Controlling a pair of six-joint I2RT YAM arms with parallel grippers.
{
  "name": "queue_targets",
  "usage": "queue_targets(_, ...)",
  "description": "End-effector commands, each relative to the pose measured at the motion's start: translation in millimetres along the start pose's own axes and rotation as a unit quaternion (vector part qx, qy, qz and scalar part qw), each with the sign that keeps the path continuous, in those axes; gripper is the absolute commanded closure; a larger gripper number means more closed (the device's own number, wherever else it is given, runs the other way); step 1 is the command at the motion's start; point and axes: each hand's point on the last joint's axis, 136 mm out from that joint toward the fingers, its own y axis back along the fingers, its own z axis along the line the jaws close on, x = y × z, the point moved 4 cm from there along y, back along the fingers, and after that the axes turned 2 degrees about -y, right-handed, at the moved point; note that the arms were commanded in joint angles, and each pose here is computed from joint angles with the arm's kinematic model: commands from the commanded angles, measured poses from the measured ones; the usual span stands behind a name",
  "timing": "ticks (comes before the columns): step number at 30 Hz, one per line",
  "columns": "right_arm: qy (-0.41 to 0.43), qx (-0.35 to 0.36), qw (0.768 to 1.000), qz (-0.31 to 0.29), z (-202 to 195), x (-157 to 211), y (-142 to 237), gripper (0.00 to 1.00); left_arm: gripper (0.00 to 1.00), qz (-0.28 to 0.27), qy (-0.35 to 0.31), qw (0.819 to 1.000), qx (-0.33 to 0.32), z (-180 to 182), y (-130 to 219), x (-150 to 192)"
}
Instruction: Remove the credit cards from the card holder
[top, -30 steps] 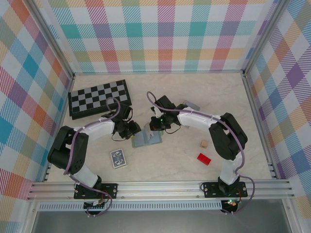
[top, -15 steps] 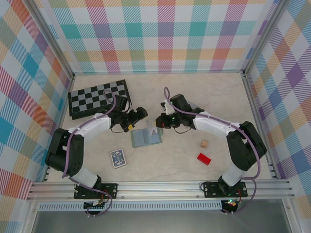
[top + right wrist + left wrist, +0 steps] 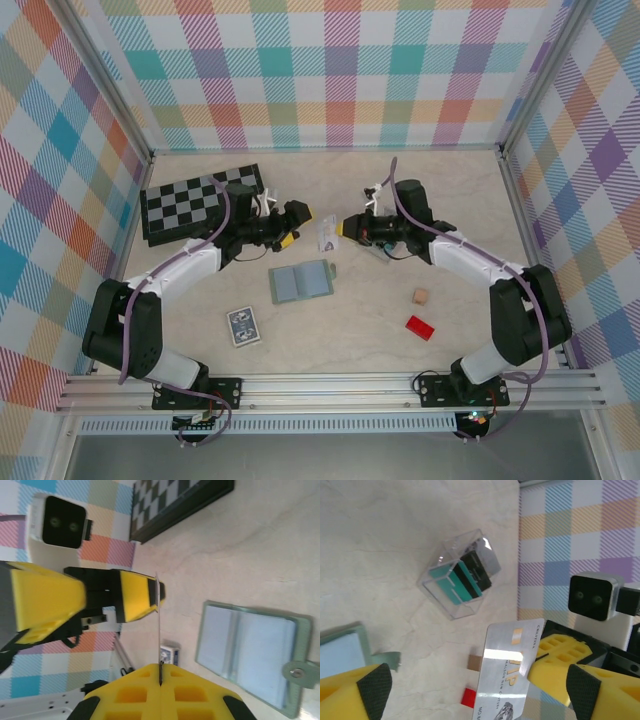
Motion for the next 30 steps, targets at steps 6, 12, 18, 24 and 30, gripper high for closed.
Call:
queue_targets(6, -0.002, -0.091, 0.996, 0.001, 31, -10, 9, 1.0, 0.32, 0.031, -0.011, 0.992, 0.12, -28, -3, 1)
queue_targets(12, -0.014, -0.117, 0.993, 0.012, 35, -15, 4, 1.0, 0.49, 0.038, -0.018, 0.987, 0.155, -38, -5, 0)
queue_targets(18, -0.022, -0.123, 0.992, 0.02, 33, -20, 0, 1.0, 0.78, 0.025, -0.036, 0.981, 0.189, -54, -3, -2)
queue_targets(24, -0.029, -0.136, 0.99, 0.03, 37, -25, -6, 0.87, 0.96, 0.023, -0.038, 0.98, 0.194, -57, -7, 0)
queue_targets(30, -0.022, -0.147, 0.988, 0.044, 44, -28, -14, 0.78, 0.97, 0.022, -0.027, 0.982, 0.188, -53, -13, -3)
